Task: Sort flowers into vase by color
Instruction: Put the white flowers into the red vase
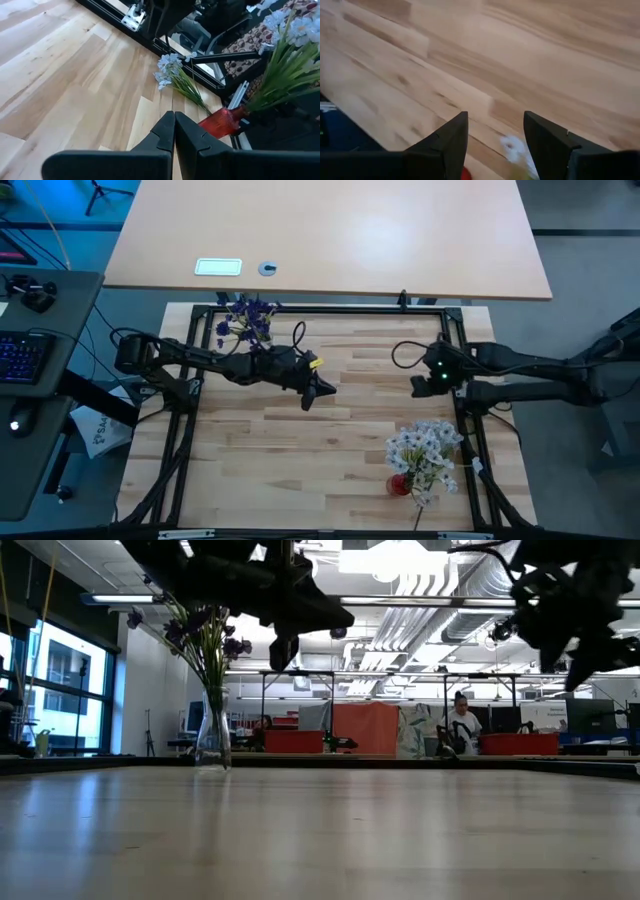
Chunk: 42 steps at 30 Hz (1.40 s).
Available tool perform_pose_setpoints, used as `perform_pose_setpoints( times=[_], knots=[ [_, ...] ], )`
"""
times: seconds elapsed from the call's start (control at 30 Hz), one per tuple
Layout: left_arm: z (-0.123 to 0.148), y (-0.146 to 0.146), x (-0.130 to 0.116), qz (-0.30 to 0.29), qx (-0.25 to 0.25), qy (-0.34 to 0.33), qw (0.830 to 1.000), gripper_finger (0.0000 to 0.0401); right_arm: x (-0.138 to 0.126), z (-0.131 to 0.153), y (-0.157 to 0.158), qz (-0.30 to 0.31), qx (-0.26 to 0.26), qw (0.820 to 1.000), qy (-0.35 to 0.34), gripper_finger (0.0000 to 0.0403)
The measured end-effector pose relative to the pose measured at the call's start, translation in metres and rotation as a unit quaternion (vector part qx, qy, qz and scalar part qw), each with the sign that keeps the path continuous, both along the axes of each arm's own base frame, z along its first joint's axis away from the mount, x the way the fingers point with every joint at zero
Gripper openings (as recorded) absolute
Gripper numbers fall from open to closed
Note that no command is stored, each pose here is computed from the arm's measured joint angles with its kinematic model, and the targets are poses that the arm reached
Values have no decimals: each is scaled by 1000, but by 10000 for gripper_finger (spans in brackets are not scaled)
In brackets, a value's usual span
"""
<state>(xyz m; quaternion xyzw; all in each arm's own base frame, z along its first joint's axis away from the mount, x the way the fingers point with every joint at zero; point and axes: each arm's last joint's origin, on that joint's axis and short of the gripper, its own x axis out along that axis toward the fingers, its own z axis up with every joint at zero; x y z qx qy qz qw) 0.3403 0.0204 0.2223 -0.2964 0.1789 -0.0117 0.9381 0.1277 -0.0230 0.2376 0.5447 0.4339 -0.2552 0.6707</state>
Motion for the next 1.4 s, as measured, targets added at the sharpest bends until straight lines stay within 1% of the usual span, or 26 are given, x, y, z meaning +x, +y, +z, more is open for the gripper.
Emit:
perform_pose_setpoints(
  times=[0.07, 0.17, 0.33, 0.47, 0.6, 0.73, 0.87, 0.93, 1.2, 1.33, 1.4],
  knots=[
    [0, 1, 0, 2, 0, 0, 1000, 0, 7, -4, -1, -2, -10, 1000, 11, 184],
    [0, 3, 0, -6, 3, 0, 1000, 0, 12, -12, -3, 5, -16, 999, 52, 184],
    [-5, 0, -3, -41, -7, 28, 999, 0, 8, -19, 0, 13, 2, 994, 113, 184],
    [-10, -4, -5, -59, -9, 50, 997, 0, 2, -19, 9, 14, 17, 989, 143, 184],
    [-11, -5, -5, -68, 6, 58, 996, 0, 1, -18, 20, 6, 26, 989, 144, 184],
    [-11, -5, -6, -69, 8, 58, 996, 0, 0, -18, 33, 4, 33, 987, 154, 184],
    [-11, -6, -6, -72, 6, 57, 996, 0, -3, -18, 52, 30, 61, 982, 175, 184],
    [-11, -6, -6, -78, 13, 55, 995, 0, -6, -18, 60, 29, 70, 980, 185, 184],
    [-11, -6, -6, -84, 26, 52, 995, 0, -11, -21, 82, 20, 68, 974, 216, 184],
    [-11, -6, -6, -86, 32, 51, 994, 0, -7, -26, 87, 21, 60, 969, 239, 184],
    [-11, -5, -6, -87, 34, 51, 994, 0, -3, -30, 89, 11, 56, 965, 255, 184]
  ],
)
